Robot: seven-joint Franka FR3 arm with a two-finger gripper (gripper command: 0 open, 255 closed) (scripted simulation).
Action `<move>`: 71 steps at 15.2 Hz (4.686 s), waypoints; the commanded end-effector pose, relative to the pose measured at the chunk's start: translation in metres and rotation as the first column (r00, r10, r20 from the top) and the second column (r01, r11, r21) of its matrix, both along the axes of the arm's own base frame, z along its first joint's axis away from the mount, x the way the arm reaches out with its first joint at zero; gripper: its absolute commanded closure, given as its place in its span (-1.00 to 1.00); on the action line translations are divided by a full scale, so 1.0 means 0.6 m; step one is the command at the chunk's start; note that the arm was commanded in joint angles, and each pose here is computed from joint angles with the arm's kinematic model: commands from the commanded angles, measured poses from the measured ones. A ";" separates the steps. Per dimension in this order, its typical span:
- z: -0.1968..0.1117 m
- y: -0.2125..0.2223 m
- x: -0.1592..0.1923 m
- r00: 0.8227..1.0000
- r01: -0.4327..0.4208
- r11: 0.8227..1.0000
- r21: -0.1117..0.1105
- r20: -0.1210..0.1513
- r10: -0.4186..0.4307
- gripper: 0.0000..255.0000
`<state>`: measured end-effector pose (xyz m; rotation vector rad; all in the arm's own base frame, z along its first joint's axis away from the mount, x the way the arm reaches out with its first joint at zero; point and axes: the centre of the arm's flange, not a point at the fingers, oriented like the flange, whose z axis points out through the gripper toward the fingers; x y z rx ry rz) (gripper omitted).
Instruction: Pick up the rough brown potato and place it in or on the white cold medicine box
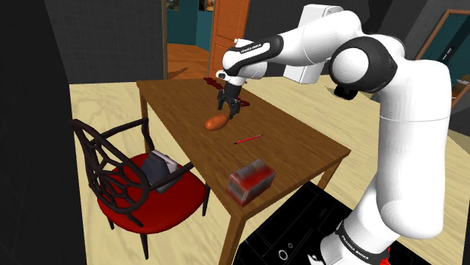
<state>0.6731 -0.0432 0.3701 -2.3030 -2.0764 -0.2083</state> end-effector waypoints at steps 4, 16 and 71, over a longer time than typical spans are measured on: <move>-0.043 0.008 0.006 1.000 -0.005 1.000 0.001 0.002 0.005 -1.00; -0.048 0.009 0.006 1.000 -0.005 1.000 0.001 0.002 0.005 1.00; 0.223 0.166 -0.381 1.000 -0.005 1.000 0.001 0.002 0.005 1.00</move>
